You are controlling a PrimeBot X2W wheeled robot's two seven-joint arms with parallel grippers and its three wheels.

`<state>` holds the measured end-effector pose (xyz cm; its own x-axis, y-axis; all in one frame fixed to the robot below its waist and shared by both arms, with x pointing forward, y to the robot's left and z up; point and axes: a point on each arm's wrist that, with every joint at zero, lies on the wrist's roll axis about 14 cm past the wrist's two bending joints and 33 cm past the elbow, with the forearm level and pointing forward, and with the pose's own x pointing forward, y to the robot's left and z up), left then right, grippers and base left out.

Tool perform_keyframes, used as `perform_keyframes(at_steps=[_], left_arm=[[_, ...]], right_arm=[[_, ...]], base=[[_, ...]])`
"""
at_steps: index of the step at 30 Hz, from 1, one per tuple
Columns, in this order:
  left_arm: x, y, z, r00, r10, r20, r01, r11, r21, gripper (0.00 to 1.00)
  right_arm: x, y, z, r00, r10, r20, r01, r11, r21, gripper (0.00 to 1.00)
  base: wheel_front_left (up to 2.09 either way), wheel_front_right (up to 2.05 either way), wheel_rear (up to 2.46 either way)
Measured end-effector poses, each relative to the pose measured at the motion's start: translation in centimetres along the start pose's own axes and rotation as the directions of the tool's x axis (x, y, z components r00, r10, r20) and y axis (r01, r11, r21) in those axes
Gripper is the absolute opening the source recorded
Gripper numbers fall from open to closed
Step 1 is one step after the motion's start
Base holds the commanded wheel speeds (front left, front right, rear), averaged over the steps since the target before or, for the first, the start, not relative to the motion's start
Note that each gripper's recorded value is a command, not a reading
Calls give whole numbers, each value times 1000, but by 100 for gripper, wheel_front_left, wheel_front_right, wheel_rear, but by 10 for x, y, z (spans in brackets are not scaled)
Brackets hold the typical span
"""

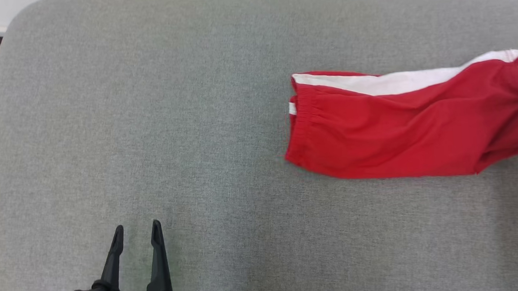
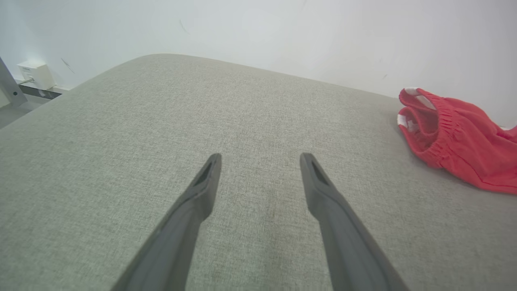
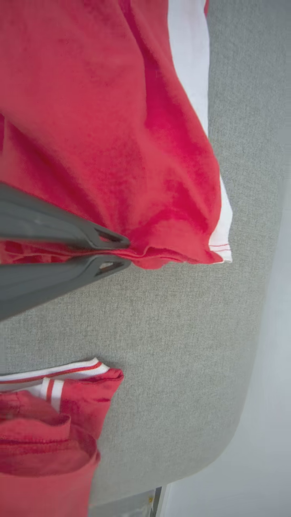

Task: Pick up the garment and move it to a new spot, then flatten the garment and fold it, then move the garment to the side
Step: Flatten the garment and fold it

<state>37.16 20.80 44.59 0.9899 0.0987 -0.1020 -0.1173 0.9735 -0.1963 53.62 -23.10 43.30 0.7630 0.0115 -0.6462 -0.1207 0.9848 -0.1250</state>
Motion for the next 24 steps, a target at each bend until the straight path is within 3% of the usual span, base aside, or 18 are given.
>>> perform_keyframes(at_steps=[6, 10, 16, 24], left_arm=[[-3, -7, 3, 1000, -19, 11, 19, 1000, -14, 100], [-5, -12, 3, 999, -35, 12, 35, 999, -21, 100], [-5, -18, 6, 998, -51, 21, 51, 998, -29, 100], [-9, -14, 10, 999, -35, 32, 36, 999, -37, 100]], right_arm=[[-31, -15, 22, 995, -45, 91, 51, 996, -71, 0], [-49, 0, 42, 988, -10, 157, 30, 992, -126, 0], [-65, 54, 73, 967, 125, 223, -75, 973, -219, 0], [-51, 137, 80, 935, 320, 152, -262, 914, -311, 0]], base=[[0, 0, 0], [0, 0, 0], [0, 0, 0], [0, 0, 0]])
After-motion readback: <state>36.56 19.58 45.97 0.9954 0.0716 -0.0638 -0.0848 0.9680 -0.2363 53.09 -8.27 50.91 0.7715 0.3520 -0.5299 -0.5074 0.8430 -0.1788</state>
